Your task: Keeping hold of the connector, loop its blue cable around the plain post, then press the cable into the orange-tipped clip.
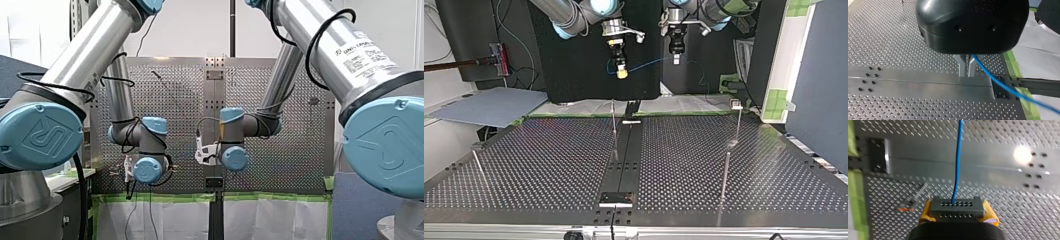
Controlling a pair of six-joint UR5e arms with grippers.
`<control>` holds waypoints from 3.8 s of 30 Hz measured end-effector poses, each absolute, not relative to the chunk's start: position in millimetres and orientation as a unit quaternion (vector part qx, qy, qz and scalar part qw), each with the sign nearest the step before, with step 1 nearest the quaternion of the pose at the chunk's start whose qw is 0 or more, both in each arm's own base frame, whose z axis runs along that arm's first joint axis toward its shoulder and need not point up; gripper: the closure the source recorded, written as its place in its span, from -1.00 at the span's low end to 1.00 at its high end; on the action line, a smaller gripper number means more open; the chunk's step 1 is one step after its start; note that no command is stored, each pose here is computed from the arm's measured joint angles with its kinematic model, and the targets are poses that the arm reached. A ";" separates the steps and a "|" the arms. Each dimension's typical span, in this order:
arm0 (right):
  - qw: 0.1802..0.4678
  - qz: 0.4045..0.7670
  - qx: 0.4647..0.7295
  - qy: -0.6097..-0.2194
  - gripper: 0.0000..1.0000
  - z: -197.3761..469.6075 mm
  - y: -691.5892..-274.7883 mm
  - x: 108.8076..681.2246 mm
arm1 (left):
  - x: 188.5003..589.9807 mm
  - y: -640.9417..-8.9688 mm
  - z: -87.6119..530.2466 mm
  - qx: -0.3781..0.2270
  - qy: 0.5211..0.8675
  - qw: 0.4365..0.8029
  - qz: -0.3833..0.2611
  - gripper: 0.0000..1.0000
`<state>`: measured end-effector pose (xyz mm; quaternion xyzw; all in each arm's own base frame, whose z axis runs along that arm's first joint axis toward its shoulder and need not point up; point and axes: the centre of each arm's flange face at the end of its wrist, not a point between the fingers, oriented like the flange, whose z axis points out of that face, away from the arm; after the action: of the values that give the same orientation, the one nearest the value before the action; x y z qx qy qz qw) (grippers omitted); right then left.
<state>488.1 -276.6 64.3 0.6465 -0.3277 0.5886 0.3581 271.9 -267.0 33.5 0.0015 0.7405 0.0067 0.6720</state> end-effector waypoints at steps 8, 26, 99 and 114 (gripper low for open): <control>0.343 0.541 0.693 -0.330 1.00 25.1 -263.7 485.0 | 271.9 -267.0 33.4 0.002 0.741 0.672 0.007 0.83; 0.326 0.559 0.671 -0.363 1.00 55.2 -282.6 490.1 | 275.3 -238.7 55.4 -0.046 0.744 0.665 0.055 1.00; 0.282 0.729 0.534 -0.322 1.00 424.1 -412.2 526.3 | 418.6 -158.4 505.1 -0.264 0.522 0.811 0.026 1.00; 0.282 0.742 0.524 -0.308 1.00 435.6 -422.7 538.6 | 487.3 -107.1 488.7 -0.247 0.562 0.788 0.049 1.00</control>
<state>538.6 -422.7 435.6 0.5238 -0.3081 0.7423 0.2823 487.3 -107.1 488.7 -0.2466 0.5617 0.0486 0.7882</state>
